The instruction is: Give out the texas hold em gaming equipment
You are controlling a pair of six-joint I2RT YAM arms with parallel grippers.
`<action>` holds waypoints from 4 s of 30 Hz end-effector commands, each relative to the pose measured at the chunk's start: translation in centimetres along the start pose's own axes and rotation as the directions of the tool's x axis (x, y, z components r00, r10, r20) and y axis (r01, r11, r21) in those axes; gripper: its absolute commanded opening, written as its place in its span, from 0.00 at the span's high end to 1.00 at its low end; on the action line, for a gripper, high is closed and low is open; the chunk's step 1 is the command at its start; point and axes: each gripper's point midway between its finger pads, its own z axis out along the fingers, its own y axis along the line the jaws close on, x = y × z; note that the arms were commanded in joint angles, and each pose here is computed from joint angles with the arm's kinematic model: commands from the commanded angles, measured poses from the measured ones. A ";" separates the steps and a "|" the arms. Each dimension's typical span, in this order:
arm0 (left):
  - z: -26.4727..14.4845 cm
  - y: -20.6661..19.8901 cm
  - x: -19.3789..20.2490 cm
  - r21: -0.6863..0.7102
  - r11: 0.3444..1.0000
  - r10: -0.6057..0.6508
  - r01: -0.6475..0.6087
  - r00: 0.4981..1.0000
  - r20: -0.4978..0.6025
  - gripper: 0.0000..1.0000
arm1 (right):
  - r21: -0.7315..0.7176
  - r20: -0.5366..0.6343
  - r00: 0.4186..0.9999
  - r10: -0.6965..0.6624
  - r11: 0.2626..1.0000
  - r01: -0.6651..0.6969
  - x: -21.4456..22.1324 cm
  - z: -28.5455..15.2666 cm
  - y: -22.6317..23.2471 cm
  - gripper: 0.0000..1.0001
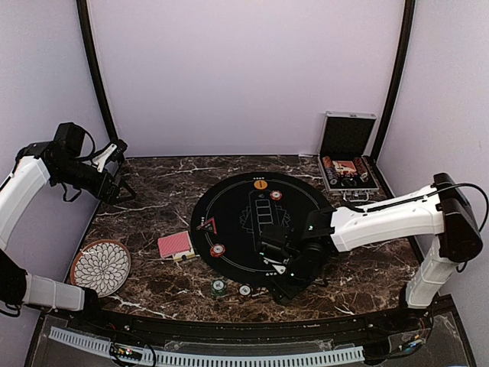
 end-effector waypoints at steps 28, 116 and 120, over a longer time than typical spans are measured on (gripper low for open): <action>-0.8 -0.4 -0.5 0.004 1.000 0.009 -0.009 1.000 0.021 0.01 | 0.096 0.023 0.999 -0.043 0.995 0.040 -0.9 -0.1 -0.5 0.31; -1.1 -0.4 -0.6 -0.003 1.000 0.017 -0.017 1.000 0.024 0.01 | 0.144 0.087 0.948 0.307 0.938 -0.317 -4.1 3.7 -13.7 0.72; -1.1 -0.5 -0.6 -0.004 1.000 0.019 -0.019 1.000 0.023 0.01 | 0.146 0.093 0.947 0.309 0.936 -0.320 -4.1 3.6 -13.8 0.53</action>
